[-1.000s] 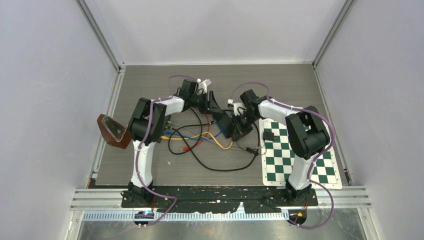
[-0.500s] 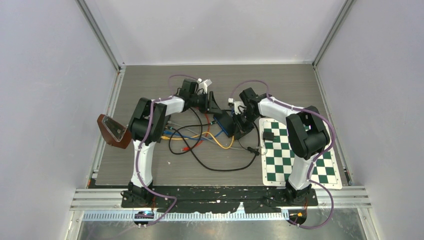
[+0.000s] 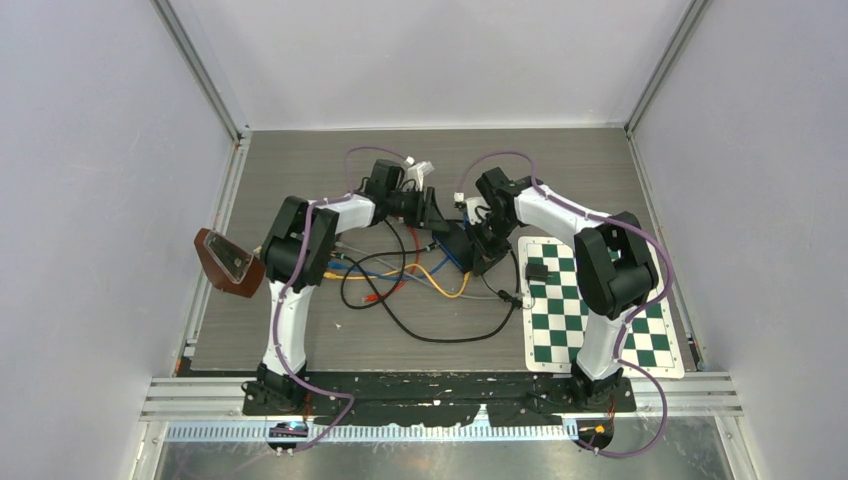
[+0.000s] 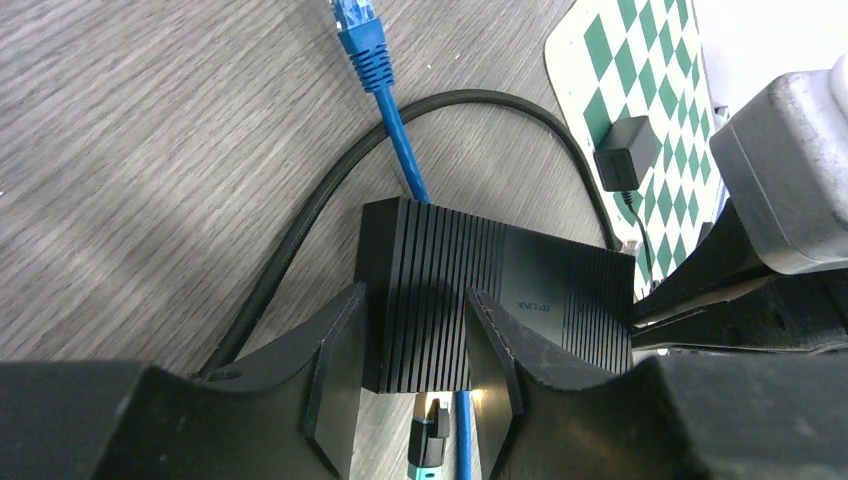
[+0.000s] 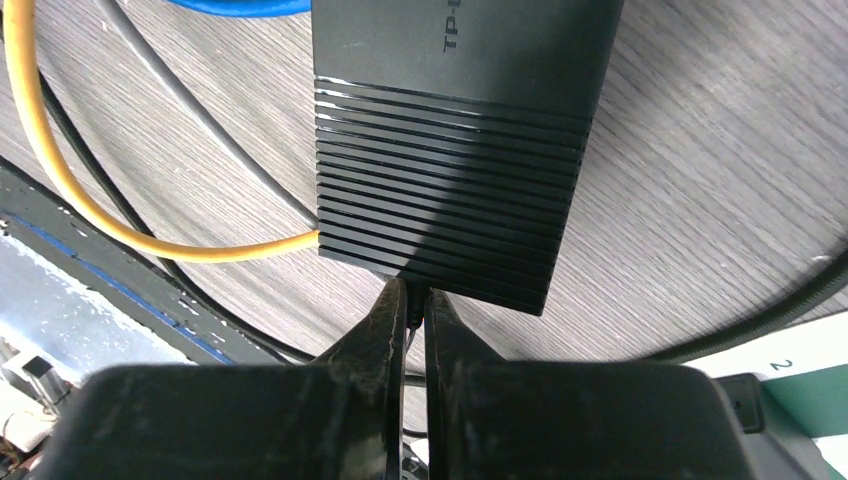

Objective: Insert the plug into the switch port

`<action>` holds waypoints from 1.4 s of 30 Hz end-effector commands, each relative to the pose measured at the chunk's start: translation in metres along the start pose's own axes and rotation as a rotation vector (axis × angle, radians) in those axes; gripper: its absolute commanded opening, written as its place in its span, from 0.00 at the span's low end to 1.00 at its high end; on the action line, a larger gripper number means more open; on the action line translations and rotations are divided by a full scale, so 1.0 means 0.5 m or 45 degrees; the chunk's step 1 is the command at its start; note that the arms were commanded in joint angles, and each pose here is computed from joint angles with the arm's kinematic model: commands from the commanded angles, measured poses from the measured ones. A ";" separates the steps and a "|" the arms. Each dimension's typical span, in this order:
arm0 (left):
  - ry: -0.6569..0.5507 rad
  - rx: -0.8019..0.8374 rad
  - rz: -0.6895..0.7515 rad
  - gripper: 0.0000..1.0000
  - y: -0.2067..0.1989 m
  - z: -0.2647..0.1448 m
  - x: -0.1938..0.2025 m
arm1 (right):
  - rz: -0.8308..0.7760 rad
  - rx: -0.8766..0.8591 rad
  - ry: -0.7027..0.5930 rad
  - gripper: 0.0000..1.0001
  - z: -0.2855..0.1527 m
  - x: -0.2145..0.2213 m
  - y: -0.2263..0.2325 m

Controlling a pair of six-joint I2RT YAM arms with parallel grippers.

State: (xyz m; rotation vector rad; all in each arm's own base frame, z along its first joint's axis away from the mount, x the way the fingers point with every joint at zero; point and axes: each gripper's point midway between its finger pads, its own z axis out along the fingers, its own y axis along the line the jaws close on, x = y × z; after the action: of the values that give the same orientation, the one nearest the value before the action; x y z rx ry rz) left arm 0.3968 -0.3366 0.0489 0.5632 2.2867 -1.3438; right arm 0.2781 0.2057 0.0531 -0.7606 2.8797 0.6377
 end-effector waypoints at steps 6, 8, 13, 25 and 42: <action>0.210 0.404 -0.073 0.38 -0.176 0.022 0.105 | -0.231 0.173 -0.552 0.05 -0.058 -0.247 -0.017; 0.215 0.407 -0.077 0.37 -0.179 0.023 0.107 | -0.232 0.173 -0.554 0.05 -0.053 -0.251 -0.019; 0.182 0.360 -0.055 0.37 -0.177 0.019 0.097 | -0.238 0.184 -0.556 0.05 -0.045 -0.251 -0.026; -0.260 -0.228 -0.104 0.47 0.003 -0.109 -0.121 | -0.161 0.367 -0.401 0.57 -0.084 -0.186 -0.092; -0.401 -0.460 0.047 0.55 -0.084 -0.271 -0.178 | 0.701 0.775 -0.649 0.71 -0.180 -0.011 -0.188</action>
State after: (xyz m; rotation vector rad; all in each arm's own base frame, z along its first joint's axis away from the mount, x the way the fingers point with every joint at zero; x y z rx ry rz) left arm 0.4412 -0.2602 0.1547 0.2040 2.1969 -0.9513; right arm 0.3335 0.1293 0.1040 -0.0507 2.6035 0.1245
